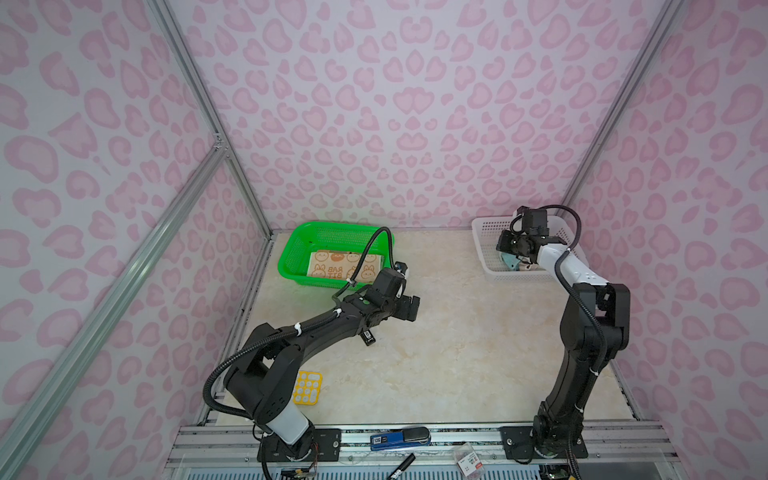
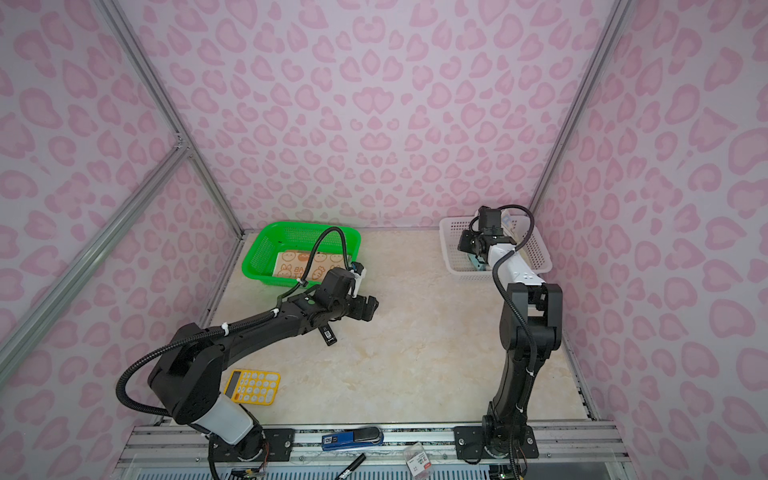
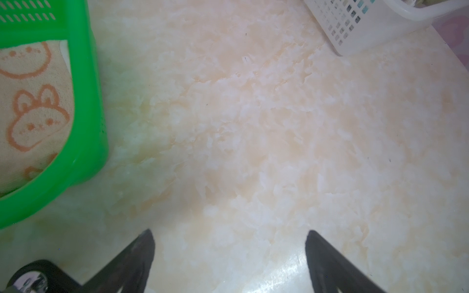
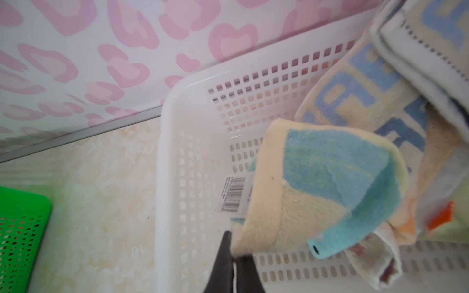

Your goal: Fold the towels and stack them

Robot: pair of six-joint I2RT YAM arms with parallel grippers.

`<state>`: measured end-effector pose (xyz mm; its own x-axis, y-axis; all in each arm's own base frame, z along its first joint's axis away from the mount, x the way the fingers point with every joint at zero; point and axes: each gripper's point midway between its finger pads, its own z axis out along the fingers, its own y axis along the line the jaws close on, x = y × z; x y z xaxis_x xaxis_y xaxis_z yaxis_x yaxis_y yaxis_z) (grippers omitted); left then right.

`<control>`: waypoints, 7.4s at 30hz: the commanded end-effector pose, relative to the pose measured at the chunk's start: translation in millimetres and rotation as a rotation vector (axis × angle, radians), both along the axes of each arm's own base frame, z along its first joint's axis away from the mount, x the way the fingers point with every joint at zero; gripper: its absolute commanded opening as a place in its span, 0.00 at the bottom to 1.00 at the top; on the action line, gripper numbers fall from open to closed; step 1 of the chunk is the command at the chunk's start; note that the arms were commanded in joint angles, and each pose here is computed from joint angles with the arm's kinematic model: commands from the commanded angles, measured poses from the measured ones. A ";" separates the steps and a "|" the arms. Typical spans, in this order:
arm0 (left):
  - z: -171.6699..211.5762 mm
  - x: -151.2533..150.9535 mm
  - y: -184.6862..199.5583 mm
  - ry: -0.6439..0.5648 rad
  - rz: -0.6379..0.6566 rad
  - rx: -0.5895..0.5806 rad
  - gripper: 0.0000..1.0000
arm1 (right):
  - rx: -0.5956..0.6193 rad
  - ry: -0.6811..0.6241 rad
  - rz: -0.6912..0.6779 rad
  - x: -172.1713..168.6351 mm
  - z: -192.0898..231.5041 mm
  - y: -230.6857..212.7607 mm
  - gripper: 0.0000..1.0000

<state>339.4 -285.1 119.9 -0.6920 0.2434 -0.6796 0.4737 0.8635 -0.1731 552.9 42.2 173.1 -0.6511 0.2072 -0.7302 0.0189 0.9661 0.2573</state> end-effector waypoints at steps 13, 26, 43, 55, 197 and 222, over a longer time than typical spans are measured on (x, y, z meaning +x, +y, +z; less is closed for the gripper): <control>-3.5 -0.8 0.2 0.001 0.001 0.016 0.95 | -0.033 -0.224 0.069 -29.1 99.3 3.4 0.00; 0.2 4.4 -0.7 -0.018 0.024 0.012 0.98 | -0.082 -0.506 0.277 -102.7 252.9 64.7 0.00; 41.2 4.1 27.0 -0.172 0.089 0.028 0.98 | -0.077 -0.670 0.683 -213.9 302.3 206.8 0.00; 58.4 -24.1 34.6 -0.233 0.008 -0.046 0.98 | -0.053 -0.353 0.634 -189.9 129.8 228.9 0.00; -25.1 -65.4 147.7 -0.067 0.240 0.714 0.03 | -0.110 -0.006 1.089 -249.8 -108.1 299.8 0.48; -42.2 -59.9 160.8 0.047 0.291 0.774 0.03 | -0.021 0.212 1.033 -276.1 -154.0 309.0 0.39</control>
